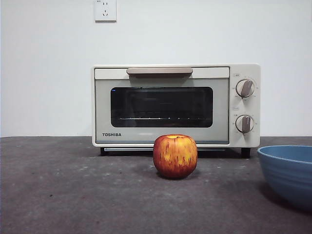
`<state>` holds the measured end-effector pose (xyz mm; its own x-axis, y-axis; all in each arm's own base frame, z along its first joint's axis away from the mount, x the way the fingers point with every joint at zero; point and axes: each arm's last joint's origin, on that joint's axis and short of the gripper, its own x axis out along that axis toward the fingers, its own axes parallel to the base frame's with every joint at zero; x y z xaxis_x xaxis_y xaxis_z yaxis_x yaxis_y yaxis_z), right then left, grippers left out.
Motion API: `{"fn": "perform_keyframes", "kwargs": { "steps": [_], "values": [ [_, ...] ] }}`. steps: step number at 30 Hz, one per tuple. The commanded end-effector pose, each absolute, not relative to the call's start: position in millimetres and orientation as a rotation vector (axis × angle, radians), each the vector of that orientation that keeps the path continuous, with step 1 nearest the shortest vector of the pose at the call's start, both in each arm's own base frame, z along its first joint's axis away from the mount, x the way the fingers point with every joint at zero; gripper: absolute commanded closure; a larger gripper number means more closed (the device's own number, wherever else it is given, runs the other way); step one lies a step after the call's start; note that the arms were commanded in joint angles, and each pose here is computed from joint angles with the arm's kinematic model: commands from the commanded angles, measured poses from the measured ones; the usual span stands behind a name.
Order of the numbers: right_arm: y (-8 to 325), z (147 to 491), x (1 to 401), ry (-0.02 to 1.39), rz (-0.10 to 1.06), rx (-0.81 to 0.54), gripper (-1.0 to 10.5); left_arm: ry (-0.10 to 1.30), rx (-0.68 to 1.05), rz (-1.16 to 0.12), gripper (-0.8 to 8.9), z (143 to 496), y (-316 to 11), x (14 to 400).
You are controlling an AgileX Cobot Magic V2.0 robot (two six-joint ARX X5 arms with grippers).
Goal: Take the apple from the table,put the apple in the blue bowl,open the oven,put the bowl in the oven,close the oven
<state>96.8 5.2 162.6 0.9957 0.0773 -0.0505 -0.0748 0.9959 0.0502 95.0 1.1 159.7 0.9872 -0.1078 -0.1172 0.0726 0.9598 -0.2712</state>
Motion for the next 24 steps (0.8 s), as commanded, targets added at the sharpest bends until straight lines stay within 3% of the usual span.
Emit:
{"fn": "perform_keyframes", "kwargs": {
  "steps": [1,11,15,24],
  "values": [
    [5.1,162.7,96.8,0.05,0.07,0.158,9.4,0.147,-0.324,-0.086,8.06,153.9,1.3,96.0],
    [6.9,151.4,95.2,0.191,0.109,0.305,9.4,0.238,-0.412,-0.112,8.06,154.6,-0.2,92.4],
    [7.6,162.2,92.8,0.181,0.136,0.362,9.4,0.264,-0.43,-0.164,8.06,165.2,-2.0,89.6],
    [8.0,210.2,87.2,0.196,0.157,0.35,9.4,0.297,-0.447,-0.239,8.06,210.8,-3.9,95.7]
  ]
}}
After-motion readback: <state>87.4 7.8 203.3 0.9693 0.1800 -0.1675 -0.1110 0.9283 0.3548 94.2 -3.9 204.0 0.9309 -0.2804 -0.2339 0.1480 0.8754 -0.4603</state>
